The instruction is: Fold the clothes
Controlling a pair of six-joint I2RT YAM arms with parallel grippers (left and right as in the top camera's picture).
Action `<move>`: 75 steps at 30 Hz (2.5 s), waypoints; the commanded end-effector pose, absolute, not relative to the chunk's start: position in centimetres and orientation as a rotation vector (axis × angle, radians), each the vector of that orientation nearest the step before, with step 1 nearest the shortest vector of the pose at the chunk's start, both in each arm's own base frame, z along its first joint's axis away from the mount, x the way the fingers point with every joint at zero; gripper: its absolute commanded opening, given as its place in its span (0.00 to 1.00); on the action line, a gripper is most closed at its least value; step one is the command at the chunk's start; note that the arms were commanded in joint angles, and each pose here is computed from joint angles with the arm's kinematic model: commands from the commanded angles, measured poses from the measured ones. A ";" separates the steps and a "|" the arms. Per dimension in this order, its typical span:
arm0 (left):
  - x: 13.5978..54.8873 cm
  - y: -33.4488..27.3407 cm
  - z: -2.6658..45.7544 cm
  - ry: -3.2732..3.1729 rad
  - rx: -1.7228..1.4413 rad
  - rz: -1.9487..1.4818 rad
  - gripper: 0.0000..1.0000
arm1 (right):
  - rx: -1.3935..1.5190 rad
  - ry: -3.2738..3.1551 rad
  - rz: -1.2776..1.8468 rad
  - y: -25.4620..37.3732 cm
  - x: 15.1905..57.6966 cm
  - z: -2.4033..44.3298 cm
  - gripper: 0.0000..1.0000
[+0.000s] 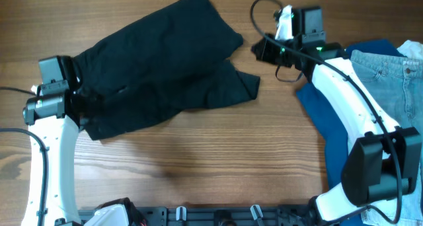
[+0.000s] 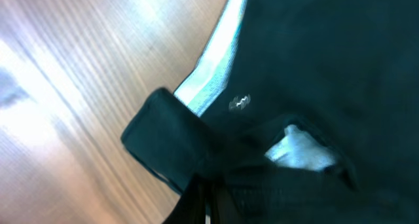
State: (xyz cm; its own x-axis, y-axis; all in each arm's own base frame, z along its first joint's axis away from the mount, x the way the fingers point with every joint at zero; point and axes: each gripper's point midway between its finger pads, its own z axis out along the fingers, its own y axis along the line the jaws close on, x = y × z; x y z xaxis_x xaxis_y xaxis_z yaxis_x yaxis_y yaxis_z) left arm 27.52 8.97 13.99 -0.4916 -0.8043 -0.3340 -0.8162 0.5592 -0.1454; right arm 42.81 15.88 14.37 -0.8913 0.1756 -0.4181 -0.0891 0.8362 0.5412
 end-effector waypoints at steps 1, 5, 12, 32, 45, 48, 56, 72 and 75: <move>24.7 9.2 13.8 2.529 -1.333 0.155 0.04 | -0.241 2.602 0.730 18.0 41.9 11.1 0.23; 24.2 9.2 13.8 2.544 -1.338 0.174 0.04 | -0.324 2.646 0.743 19.5 42.5 6.1 0.41; 24.3 9.2 13.8 2.540 -1.337 0.172 0.04 | -0.381 2.566 0.907 22.0 44.7 1.0 0.49; 22.1 7.8 15.0 2.569 -1.346 0.104 0.04 | -0.257 2.403 0.631 15.2 43.7 17.5 0.04; 17.9 5.0 19.5 2.435 -1.310 -0.093 0.04 | 0.041 2.031 0.518 10.8 40.4 33.4 0.04; 20.7 5.7 18.5 2.440 -1.312 -0.091 0.04 | 0.027 2.031 0.562 12.5 46.1 29.4 0.04; 30.6 8.9 11.9 2.452 -1.317 -0.025 0.04 | 0.047 1.866 0.932 18.2 56.9 17.8 0.04; 30.9 11.2 9.3 2.457 -1.363 0.164 0.04 | 0.163 1.605 1.326 20.4 59.0 23.8 0.04; 30.7 11.8 9.4 2.430 -1.385 0.206 0.04 | 0.208 1.573 1.287 19.7 59.9 24.6 0.04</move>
State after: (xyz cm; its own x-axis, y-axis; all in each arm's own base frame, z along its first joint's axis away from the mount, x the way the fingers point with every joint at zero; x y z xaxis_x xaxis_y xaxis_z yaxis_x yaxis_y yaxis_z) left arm 31.98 8.78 9.34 -0.5247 -0.8059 -0.2743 -0.8033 0.5754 -0.1538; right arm 57.02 23.37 22.12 -0.5685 0.5599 -0.6028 -0.4834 0.3655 0.7954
